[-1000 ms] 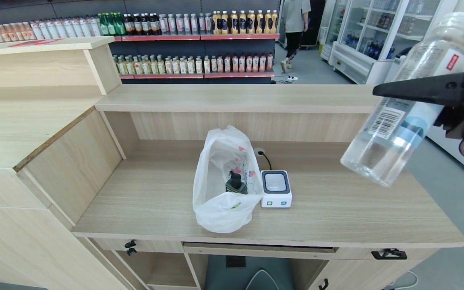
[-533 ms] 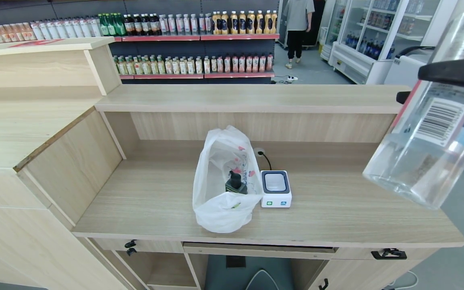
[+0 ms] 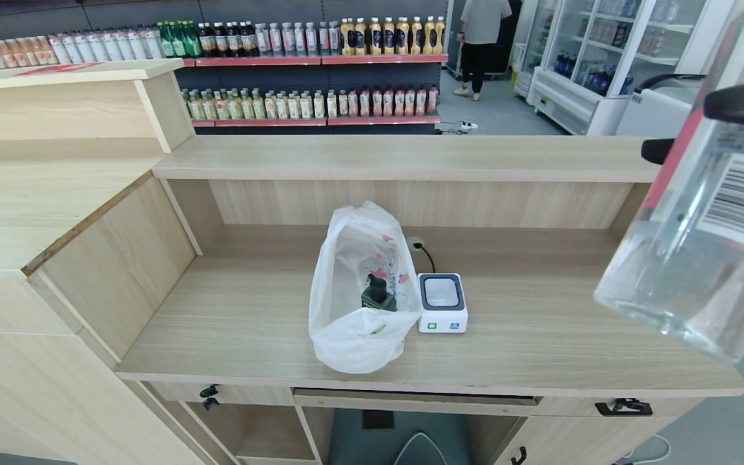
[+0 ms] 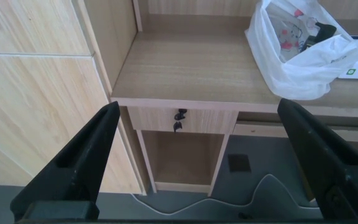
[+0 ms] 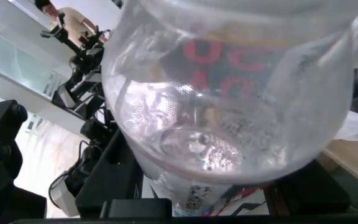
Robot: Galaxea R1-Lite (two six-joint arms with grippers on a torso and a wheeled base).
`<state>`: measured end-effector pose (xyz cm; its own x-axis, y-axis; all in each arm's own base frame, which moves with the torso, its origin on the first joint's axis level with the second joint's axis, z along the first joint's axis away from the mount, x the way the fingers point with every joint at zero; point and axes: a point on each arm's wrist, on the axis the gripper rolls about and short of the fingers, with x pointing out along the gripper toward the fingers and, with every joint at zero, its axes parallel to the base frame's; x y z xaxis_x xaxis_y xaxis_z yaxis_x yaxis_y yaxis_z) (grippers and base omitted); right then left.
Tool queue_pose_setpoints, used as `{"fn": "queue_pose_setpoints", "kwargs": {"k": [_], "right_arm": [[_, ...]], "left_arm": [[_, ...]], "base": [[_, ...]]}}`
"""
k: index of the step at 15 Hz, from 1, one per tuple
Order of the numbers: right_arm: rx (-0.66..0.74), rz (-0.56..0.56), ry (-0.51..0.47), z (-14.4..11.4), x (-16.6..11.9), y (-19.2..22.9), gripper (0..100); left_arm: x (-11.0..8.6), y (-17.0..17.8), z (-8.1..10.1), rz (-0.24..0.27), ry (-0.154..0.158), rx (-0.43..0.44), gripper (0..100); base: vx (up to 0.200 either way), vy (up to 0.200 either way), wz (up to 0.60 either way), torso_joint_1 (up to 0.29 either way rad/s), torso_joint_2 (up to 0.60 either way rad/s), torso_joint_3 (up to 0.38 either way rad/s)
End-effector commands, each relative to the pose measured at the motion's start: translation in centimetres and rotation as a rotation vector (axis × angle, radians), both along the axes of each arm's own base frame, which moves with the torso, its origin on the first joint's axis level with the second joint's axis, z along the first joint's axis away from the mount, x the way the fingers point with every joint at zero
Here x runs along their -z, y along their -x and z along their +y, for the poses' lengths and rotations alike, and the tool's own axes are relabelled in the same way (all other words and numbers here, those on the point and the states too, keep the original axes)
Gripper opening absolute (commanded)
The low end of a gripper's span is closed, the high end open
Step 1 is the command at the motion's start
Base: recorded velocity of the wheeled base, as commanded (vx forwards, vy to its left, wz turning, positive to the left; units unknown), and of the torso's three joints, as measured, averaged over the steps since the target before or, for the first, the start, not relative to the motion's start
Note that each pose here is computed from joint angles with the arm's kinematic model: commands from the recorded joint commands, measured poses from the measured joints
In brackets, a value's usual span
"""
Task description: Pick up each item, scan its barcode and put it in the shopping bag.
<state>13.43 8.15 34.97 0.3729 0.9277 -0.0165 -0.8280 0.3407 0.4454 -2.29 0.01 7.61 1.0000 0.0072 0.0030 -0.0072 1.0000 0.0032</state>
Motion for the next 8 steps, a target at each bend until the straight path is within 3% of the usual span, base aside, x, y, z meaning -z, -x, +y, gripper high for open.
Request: {"fn": "queue_pose_setpoints", "kwargs": {"k": [1,8], "right_arm": [[-0.06,-0.015,-0.005,0.8,-0.5,0.4,0],[-0.115,-0.003,0.037,2.2,-0.1,0.2,0]], "left_arm": [[0.0,0.0,0.0,0.0,0.0,0.0,100],[0.0,0.0,0.0,0.0,0.0,0.0,100]], "base": [[0.0,0.0,0.0,0.0,0.0,0.0],[0.0,0.0,0.0,0.0,0.0,0.0]]}}
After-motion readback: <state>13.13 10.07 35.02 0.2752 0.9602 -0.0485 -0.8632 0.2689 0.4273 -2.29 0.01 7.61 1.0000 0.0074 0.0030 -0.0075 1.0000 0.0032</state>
